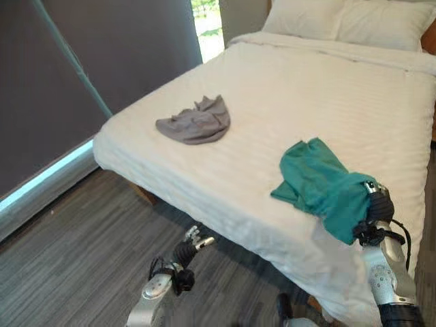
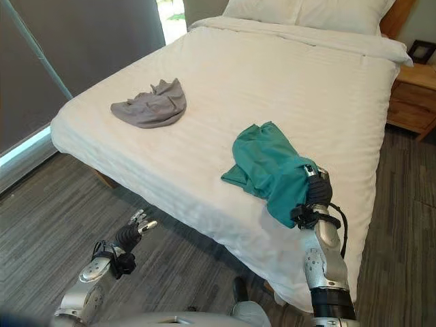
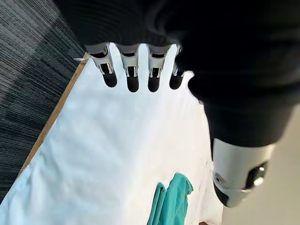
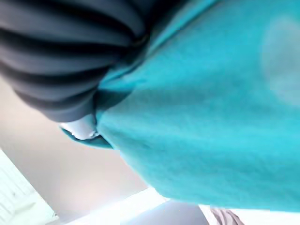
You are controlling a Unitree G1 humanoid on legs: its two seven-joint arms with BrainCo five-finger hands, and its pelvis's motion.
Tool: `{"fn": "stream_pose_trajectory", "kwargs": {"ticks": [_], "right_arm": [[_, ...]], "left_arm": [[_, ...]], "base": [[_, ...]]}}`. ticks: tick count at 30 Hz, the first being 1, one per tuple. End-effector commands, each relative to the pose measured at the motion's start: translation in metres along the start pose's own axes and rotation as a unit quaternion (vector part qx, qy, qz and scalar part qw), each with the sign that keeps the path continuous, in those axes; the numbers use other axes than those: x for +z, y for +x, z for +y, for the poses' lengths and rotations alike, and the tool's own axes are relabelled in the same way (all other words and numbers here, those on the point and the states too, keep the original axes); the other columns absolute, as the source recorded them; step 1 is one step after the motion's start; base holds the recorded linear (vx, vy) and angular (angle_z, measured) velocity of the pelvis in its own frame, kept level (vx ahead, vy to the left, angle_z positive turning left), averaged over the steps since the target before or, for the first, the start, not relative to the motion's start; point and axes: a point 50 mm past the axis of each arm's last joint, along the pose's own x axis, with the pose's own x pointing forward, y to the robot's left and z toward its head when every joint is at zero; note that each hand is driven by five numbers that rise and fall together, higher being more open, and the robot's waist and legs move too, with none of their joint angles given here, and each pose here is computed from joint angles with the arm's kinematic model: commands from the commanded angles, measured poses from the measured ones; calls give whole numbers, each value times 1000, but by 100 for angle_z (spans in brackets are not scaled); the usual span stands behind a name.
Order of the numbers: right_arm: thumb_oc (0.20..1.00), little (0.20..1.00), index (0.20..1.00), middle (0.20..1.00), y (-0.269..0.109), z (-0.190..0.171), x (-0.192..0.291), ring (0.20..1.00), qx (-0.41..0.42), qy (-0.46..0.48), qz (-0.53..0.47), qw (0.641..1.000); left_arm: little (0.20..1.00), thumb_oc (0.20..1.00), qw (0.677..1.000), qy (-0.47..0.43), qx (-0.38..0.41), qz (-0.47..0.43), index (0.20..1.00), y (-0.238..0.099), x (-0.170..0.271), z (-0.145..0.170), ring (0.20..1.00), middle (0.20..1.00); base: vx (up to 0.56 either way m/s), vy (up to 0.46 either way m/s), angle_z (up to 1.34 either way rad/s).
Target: Pick up bed clothes into laundry basket.
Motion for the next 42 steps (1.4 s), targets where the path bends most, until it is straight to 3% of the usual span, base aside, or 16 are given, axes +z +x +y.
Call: {"fn": "stream_pose_trajectory", "kwargs": {"ticks": [1,9,18,26,32,42], "right_arm": [[200,200,200,200,-32,-20,-19,200,3,-87,54,995],[200,200,200,200,-49,-39,-29,200,-44,-79,81,993],[200,200,200,200,-30,-42,-9,200,-52,-67,35,996],[200,200,200,200,-29,-46,-1,200,-61,-82,19,995],[200,200,200,200,-34,-23,-22,200,-56,7,35,998],[200,200,200,200,-49,-40,-39,200,-62,-32,88,994]], "left_arm": [[1000,1000,981,-13,170,-88,1000,-29,26,62,1000,1000],[1000,1000,986,-35,150,-68,1000,-22,14,50,1000,1000],[1000,1000,982,-53,155,-93,1000,-17,24,49,1000,1000],[1000,1000,976,-54,171,-120,1000,-15,37,56,1000,1000],[1000,1000,976,-22,186,-108,1000,-20,39,72,1000,1000],[1000,1000,974,-2,207,-94,1000,-34,35,86,1000,1000]], "base": [[-91,-26,-36],[-17,-68,-6],[-67,17,25],[134,382,-20],[95,444,-54],[2,367,-43]]}}
